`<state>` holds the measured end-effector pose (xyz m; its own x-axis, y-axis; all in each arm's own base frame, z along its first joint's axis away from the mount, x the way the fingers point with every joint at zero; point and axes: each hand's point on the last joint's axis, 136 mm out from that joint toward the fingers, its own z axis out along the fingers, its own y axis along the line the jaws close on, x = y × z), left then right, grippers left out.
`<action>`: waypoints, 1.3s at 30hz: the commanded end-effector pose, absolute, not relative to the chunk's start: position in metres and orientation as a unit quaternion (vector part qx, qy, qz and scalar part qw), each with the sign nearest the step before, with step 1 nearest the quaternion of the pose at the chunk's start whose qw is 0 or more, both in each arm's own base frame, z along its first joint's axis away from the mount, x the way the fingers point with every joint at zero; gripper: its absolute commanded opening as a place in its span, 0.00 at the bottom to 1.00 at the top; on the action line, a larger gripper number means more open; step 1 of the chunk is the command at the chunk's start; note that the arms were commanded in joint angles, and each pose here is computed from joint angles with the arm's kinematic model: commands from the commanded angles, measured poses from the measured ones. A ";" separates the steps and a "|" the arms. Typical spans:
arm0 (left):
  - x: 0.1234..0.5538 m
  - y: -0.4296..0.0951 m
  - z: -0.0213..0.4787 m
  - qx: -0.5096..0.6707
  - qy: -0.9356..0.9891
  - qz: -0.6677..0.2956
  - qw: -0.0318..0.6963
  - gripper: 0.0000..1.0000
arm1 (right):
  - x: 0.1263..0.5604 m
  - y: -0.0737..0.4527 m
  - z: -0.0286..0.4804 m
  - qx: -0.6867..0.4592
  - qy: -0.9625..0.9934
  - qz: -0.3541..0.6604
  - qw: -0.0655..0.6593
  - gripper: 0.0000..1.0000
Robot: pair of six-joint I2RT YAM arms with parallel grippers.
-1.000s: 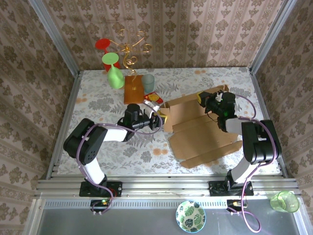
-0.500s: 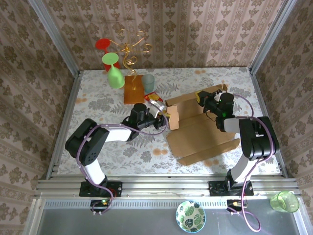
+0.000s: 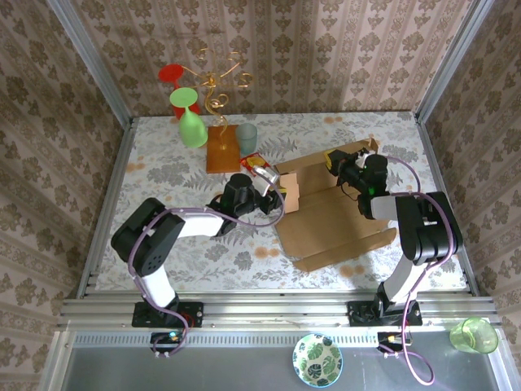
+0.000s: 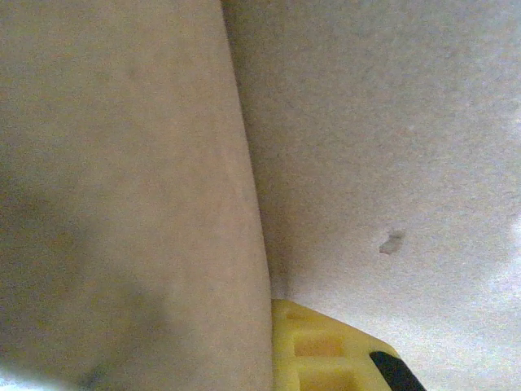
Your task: Fold the paper box
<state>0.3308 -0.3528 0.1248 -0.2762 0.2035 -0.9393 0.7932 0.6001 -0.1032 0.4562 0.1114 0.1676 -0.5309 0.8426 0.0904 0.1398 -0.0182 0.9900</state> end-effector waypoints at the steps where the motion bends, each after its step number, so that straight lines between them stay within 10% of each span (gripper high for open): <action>1: 0.341 -0.356 0.126 0.326 0.742 -0.271 0.520 0.48 | 0.458 0.120 0.173 0.375 0.635 0.610 0.290 0.00; 39: 0.362 -0.330 0.123 0.279 0.754 -0.131 0.580 0.53 | 0.475 0.151 0.194 0.343 0.589 0.669 0.297 0.00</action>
<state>0.3558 -0.3365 0.1238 -0.1786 0.2503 -0.9515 0.5967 0.7965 0.0976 0.4727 0.1360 0.1763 -0.5425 0.8322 0.1144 0.0669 -0.0929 0.9934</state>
